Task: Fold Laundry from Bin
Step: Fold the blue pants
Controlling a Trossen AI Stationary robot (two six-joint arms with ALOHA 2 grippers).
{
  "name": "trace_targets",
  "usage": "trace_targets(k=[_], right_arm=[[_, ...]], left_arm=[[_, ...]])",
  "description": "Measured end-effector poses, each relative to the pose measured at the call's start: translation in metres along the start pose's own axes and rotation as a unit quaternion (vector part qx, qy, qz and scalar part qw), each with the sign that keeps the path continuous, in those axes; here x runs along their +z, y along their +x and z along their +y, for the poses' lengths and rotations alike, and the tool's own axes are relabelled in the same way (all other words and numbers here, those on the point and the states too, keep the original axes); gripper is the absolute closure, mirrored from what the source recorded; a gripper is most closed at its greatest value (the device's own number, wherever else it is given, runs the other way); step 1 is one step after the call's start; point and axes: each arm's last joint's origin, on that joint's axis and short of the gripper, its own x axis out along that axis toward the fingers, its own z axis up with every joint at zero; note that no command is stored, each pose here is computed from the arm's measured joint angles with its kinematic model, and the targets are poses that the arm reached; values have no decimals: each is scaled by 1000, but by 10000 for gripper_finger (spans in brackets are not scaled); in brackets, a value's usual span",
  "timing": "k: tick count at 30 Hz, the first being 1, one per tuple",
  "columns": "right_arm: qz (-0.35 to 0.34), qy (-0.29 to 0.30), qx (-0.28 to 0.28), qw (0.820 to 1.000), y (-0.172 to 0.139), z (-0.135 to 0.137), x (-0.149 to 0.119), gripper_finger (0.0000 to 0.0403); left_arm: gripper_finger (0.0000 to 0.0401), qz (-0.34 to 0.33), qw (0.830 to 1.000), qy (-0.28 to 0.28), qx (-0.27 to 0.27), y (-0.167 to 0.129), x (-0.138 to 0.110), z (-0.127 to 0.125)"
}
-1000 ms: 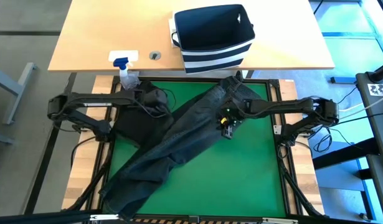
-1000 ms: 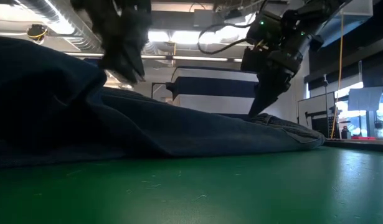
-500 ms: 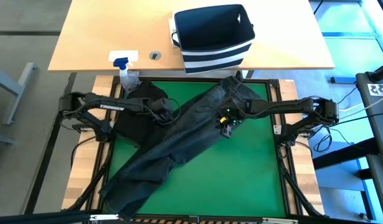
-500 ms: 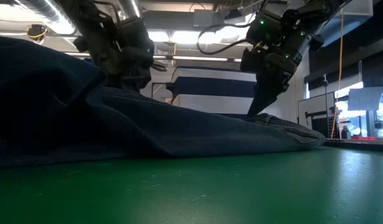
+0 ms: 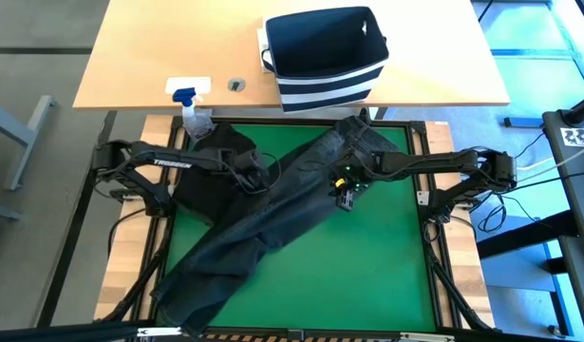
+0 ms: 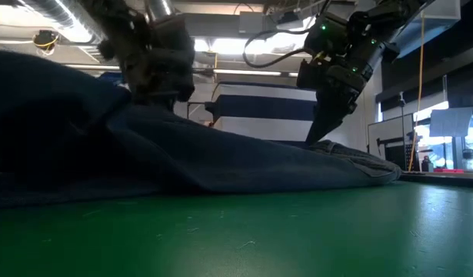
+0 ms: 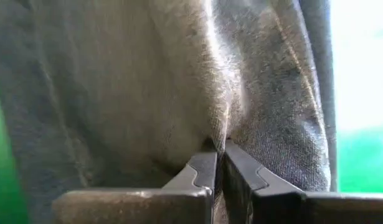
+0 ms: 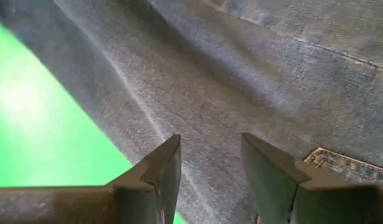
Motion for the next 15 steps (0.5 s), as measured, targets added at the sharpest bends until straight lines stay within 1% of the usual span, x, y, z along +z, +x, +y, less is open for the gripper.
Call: trace_targets(k=[4,8,10,12,15], right_arm=[[0,6,0,1000,0,0,0,237],[0,10,1,1000,0,0,0,237],[1,10,1,1000,0,0,0,237],[1,10,1,1000,0,0,0,237],[3,8,-13,1000,0,-1,-1,237]], left_arm=[[397,-6,998,31,48,-25,16,-14],[398,-9,987,60,148,-52,28,-23],[399,-22,980,70,186,-58,30,-23],[398,-20,978,70,194,-57,32,-16],[393,-2,979,66,193,-44,29,-5]])
